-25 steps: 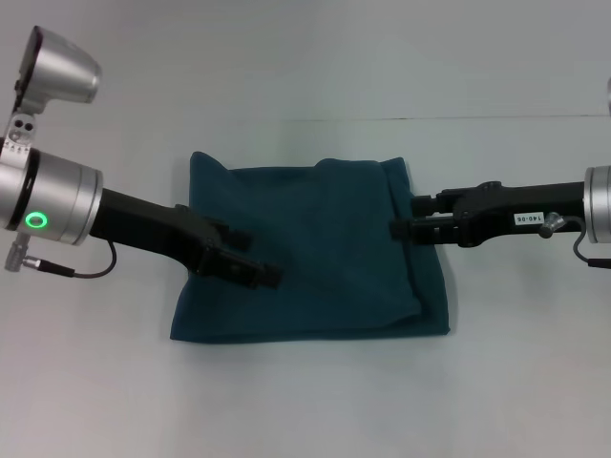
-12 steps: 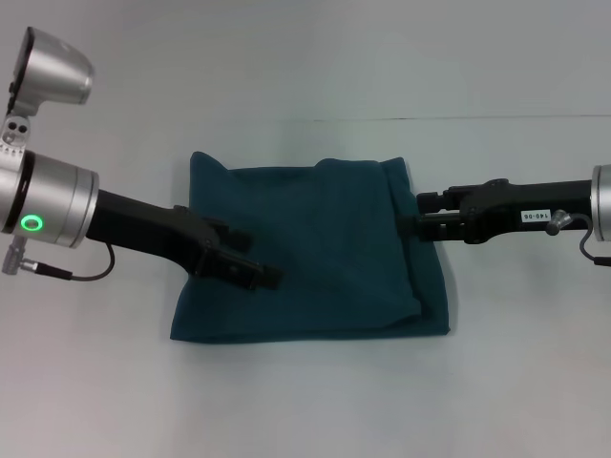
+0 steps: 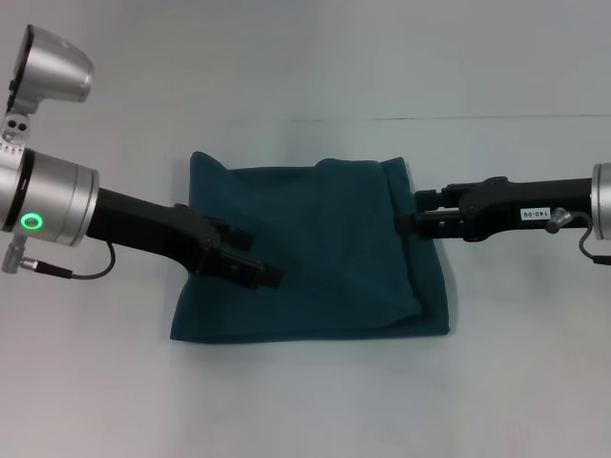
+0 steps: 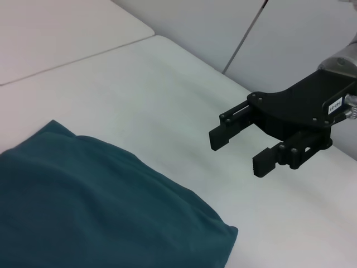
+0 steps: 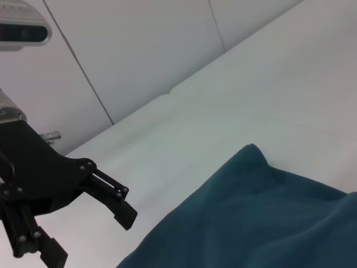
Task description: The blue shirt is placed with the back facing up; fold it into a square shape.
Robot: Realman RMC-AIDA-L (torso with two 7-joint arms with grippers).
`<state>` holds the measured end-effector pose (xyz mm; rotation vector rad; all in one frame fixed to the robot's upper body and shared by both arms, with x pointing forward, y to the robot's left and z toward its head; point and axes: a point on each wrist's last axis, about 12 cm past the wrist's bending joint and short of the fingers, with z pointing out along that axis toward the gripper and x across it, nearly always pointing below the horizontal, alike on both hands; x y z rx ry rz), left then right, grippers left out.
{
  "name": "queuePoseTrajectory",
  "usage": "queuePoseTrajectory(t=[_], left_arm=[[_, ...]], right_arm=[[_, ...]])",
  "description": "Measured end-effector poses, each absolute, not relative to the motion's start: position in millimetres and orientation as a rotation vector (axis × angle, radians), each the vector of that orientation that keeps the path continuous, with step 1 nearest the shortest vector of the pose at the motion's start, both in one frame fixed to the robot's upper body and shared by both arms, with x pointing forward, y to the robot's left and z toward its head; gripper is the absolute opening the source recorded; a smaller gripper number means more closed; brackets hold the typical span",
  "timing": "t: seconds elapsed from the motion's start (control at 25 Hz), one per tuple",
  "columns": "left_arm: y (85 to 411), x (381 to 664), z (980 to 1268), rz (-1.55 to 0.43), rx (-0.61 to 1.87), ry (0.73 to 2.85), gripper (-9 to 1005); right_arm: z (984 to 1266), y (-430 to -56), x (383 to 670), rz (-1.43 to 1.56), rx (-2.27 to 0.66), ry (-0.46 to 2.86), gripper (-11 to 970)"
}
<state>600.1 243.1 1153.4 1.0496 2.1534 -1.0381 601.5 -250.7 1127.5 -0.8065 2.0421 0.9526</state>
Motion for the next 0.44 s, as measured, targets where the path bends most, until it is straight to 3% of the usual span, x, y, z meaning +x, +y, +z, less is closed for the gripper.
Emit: queuePoseTrajectory(t=[0.44], left_arm=[[242.5,600.0,1154.1,-1.034,1.057,2.152,936]], right_arm=[[1127.5,-250.0,601.9,0.951,-0.806,2.039,683]])
